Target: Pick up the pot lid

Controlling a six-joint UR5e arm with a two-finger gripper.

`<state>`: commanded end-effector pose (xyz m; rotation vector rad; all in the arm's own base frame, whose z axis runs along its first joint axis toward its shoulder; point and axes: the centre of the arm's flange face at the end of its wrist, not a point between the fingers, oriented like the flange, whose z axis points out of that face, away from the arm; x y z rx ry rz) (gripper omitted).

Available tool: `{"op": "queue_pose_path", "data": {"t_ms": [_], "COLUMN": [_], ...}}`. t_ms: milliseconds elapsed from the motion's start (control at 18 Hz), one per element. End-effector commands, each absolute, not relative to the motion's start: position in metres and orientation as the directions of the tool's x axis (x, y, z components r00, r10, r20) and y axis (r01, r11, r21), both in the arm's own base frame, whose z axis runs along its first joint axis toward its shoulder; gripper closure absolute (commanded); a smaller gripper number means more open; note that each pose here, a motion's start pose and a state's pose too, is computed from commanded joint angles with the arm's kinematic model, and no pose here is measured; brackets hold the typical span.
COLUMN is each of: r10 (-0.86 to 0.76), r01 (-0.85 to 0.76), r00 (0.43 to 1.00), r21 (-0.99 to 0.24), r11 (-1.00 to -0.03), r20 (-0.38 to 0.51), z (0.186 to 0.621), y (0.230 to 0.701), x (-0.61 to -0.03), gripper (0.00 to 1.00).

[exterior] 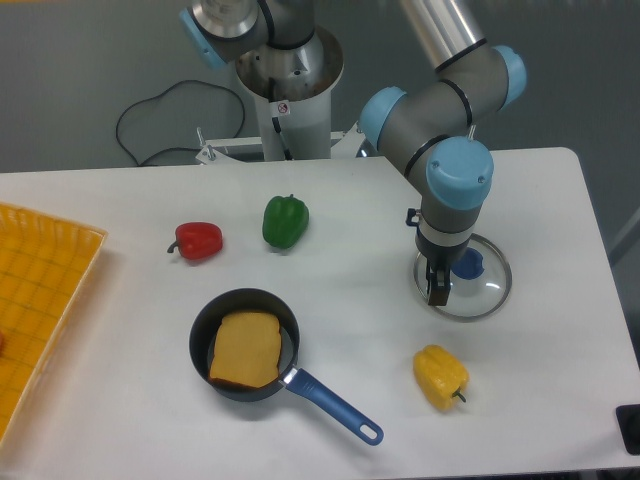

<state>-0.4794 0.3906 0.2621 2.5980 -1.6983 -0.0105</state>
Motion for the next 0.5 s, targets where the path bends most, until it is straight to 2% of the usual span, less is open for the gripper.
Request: {"op": "queue_pose_path", "data": {"t_ms": [500], "r10": [-0.908], "r01": [-0.908], "r00": [0.418], "r21": [0.034], "r11": [-0.417], "r20": [0.017], "z": [0.2617], "y": [0.3912], "x": [-0.4766], "gripper": [0.0]}}
